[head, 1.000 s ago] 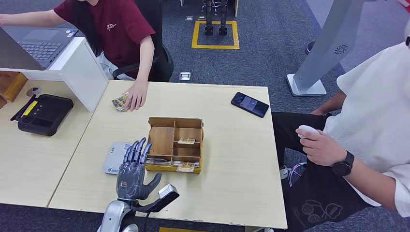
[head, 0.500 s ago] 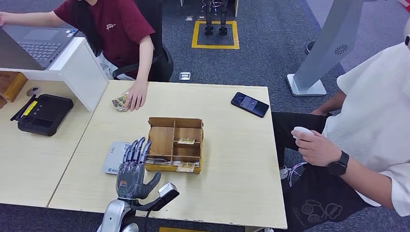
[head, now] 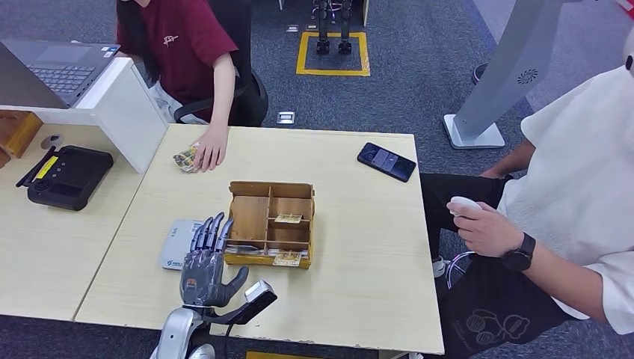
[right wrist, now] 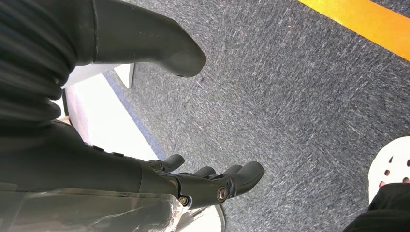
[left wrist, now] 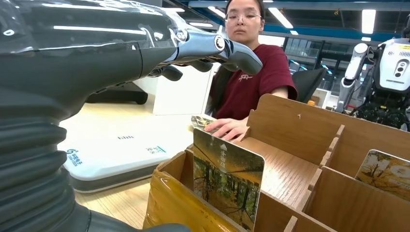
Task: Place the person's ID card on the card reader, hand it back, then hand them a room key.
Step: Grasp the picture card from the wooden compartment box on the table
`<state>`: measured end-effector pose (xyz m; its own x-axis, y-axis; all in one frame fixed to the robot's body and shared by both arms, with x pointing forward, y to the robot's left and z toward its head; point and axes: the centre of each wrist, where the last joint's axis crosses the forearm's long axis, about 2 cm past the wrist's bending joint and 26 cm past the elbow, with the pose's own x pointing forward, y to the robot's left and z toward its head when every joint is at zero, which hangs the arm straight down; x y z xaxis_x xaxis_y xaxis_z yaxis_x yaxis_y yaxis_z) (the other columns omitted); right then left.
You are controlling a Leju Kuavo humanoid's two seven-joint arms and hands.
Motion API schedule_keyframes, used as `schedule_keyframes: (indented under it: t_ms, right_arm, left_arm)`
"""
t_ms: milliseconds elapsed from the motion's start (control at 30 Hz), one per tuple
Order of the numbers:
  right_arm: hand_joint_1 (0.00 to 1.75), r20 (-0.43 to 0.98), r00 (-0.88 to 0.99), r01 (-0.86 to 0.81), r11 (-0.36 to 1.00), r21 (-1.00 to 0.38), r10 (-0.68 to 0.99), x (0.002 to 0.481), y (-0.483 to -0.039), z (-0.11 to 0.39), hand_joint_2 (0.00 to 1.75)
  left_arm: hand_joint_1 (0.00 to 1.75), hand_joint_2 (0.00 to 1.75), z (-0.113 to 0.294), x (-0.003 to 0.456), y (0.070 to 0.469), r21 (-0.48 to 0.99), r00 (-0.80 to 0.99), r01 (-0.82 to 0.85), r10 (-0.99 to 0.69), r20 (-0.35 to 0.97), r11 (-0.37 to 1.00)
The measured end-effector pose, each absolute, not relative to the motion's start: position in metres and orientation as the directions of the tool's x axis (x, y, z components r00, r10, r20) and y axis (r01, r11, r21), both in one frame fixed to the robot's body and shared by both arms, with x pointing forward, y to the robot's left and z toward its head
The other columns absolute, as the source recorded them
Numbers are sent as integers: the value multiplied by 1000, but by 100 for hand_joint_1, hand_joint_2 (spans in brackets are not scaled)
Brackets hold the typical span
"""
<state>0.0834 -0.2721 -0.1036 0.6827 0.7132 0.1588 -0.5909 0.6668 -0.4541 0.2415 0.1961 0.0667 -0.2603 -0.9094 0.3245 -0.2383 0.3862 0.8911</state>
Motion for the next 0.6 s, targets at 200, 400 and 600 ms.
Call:
schedule_keyframes:
  t_ms: [200, 400, 600]
  right_arm:
    - [0, 158, 681, -595, 666, -449, 715, 84, -272, -104, 175]
    - [0, 158, 676, -601, 663, -447, 720, 84, -272, -103, 175]
    - [0, 158, 669, -607, 656, -449, 726, 85, -271, -103, 175]
  left_arm:
    - [0, 175, 65, 242, 196, 893, -255, -230, -909, 329, 388]
    - [0, 175, 65, 245, 195, 892, -252, -228, -908, 333, 391]
    - [175, 175, 65, 245, 195, 889, -250, -223, -905, 344, 400]
